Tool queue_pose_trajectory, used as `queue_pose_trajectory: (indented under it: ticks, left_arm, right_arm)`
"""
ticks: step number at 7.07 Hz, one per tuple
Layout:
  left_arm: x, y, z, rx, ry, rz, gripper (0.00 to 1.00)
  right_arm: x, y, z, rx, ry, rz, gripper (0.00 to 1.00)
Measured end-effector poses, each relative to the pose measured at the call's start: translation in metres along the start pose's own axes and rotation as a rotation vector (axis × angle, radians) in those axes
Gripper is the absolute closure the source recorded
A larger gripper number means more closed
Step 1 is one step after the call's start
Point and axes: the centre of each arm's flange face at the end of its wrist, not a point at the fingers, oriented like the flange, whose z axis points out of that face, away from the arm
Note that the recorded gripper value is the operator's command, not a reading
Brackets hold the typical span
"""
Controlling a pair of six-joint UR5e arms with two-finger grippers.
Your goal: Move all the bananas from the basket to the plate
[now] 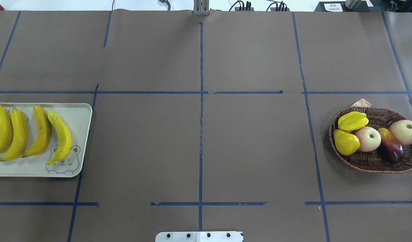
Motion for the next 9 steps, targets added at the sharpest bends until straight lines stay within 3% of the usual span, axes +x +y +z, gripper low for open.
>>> queue_pose_trajectory:
  ticks: [9]
  left_arm:
    - [0.0016, -0.0030, -0.0005, 0.001, -0.002, 0.002, 0.00]
  right_arm:
    - [-0.0029, -0.0057, -0.0038, 0.007, 0.001, -0.006, 0.00]
